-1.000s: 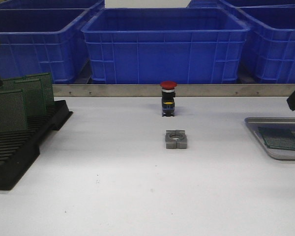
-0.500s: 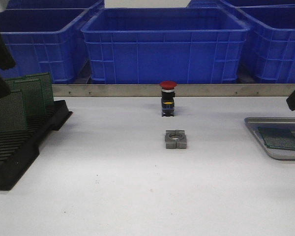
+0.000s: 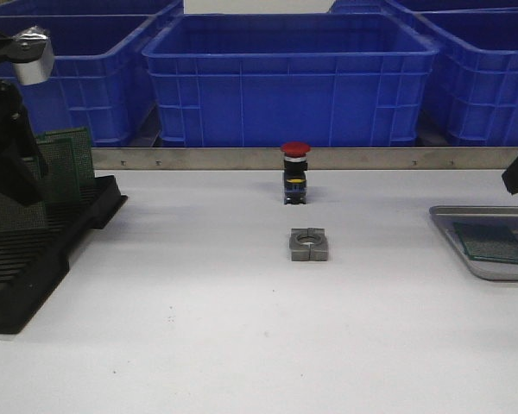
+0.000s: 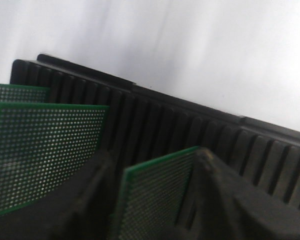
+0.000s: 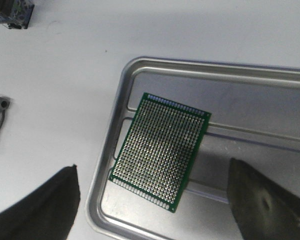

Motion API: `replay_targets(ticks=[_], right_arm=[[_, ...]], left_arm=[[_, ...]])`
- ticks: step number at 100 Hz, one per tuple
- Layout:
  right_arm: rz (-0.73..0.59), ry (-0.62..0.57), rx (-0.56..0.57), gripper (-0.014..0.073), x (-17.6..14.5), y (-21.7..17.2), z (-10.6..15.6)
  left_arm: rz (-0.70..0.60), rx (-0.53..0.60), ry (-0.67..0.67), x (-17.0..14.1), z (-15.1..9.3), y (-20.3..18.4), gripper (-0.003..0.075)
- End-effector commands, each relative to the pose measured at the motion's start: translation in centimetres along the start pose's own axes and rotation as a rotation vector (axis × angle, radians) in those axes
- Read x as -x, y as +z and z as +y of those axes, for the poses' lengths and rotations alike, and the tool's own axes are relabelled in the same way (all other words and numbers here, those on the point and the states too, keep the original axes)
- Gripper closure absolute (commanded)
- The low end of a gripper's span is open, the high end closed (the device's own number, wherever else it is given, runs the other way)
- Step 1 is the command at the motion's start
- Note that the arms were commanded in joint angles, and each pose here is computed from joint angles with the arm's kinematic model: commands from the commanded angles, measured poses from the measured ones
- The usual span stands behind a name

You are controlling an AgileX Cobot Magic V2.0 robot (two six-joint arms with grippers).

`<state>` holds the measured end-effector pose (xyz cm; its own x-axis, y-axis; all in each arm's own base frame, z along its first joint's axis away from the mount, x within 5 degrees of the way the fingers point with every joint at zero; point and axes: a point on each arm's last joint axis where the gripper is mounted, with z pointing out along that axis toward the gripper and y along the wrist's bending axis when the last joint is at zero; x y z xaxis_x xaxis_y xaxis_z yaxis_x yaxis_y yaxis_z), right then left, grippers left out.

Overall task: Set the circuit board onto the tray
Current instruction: 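Return the left gripper to the rack and grasp another green board, then lift the second green board out of the rack with the left gripper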

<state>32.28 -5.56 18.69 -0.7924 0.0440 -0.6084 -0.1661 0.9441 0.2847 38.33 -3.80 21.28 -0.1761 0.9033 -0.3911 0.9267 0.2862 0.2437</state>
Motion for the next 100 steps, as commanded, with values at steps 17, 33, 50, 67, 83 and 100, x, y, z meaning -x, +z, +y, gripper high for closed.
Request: replay_targets(ticks=[17, 33, 50, 67, 83, 100], right_arm=[[-0.073, -0.009, 0.007, -0.0023, 1.5, -1.7, 0.6], [-0.069, -0.01, 0.02, -0.0023, 1.4, -1.7, 0.7], [-0.058, -0.115, 0.124, -0.0023, 1.7, -2.4, 2.3], [-0.072, -0.331, 0.244, -0.0022, 2.4, -3.4, 5.9], [-0.068, -0.479, 0.342, 0.0003, 2.3, -3.5, 9.8], [-0.058, -0.618, 0.422, 0.0006, 1.8, -2.8, 13.9]], left_arm=[[-0.052, 0.071, 0.004, 1.6, 1.0, -2.9, 0.074], [-0.077, -0.004, 0.039, 2.8, 1.3, -4.8, 0.074], [-0.147, -0.116, 0.063, 4.5, 1.2, -7.3, 0.0741], [-0.309, -0.177, 0.031, 6.7, 0.7, -8.8, 0.0741], [-0.403, -0.222, 0.056, 9.6, -0.6, -8.5, 0.0741], [-0.417, -0.295, 0.111, 13.2, -3.1, -7.7, 0.0741]])
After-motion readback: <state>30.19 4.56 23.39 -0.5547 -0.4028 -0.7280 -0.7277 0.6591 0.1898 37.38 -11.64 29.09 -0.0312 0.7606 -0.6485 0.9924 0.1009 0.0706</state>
